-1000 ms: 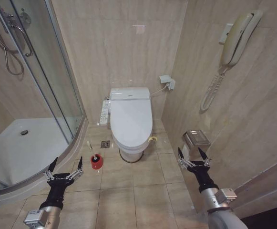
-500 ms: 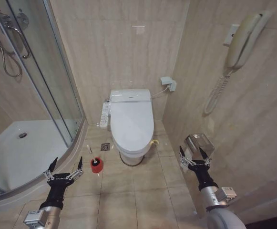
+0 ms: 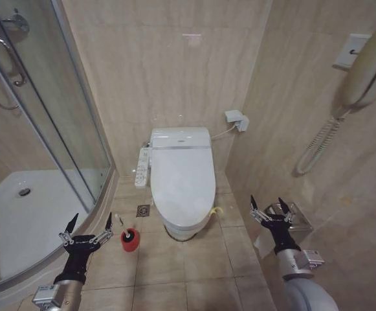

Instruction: Open the toilet lid, clean the toilet bowl with a toilet brush, close the toilet lid, and flush.

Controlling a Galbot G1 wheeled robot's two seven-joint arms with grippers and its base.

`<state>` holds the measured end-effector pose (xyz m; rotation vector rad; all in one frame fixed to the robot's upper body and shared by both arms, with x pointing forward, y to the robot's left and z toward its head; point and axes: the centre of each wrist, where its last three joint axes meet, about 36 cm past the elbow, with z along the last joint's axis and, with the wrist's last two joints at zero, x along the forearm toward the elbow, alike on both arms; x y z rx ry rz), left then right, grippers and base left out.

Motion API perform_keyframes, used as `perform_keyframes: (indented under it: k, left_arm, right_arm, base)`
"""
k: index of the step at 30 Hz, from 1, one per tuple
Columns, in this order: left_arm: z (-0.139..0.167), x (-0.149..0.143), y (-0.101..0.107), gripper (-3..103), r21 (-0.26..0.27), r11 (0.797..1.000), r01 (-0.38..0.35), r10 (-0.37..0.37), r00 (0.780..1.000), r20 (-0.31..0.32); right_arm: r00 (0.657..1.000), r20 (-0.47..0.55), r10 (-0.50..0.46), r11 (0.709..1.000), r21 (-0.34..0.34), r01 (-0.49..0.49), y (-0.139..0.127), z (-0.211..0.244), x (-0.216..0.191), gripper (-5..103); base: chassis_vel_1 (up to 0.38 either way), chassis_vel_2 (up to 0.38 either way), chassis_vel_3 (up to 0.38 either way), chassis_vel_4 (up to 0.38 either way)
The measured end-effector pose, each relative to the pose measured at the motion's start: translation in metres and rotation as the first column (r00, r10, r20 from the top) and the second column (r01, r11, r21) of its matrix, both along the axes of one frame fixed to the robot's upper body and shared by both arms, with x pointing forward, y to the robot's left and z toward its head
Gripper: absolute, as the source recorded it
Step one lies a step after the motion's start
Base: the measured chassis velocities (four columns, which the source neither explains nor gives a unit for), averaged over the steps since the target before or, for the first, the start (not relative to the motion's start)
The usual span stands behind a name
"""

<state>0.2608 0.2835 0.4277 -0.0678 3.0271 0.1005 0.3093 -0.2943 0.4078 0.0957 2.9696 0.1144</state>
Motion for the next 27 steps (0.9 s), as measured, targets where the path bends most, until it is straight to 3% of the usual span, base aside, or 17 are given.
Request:
perform_keyframes:
  k: [13, 20, 27]
  left_arm:
    - [0.0000, 0.0000, 0.0000, 100, 0.000, 1.000, 0.000, 0.000, 1.000, 0.000]
    - [0.0001, 0.0001, 0.0000, 100, 0.000, 1.000, 0.000, 0.000, 1.000, 0.000]
    - [0.0000, 0.0000, 0.0000, 100, 0.000, 1.000, 0.000, 0.000, 1.000, 0.000]
  right_arm:
    - [0.999, -0.027, -0.028, 0.999, 0.018, 0.028, 0.0009, 0.0004, -0.0011, 100]
    - [0.997, -0.040, -0.073, 0.997, -0.019, 0.072, 0.0017, 0.0007, -0.0007, 100]
    - [0.996, -0.017, -0.083, 0.996, -0.046, 0.082, 0.0037, 0.0011, 0.0023, 100]
  base:
    - [-0.043, 0.054, 0.046, -0.059]
    - [-0.194, 0.195, 0.178, -0.200]
    - [-0.024, 0.044, 0.035, -0.021]
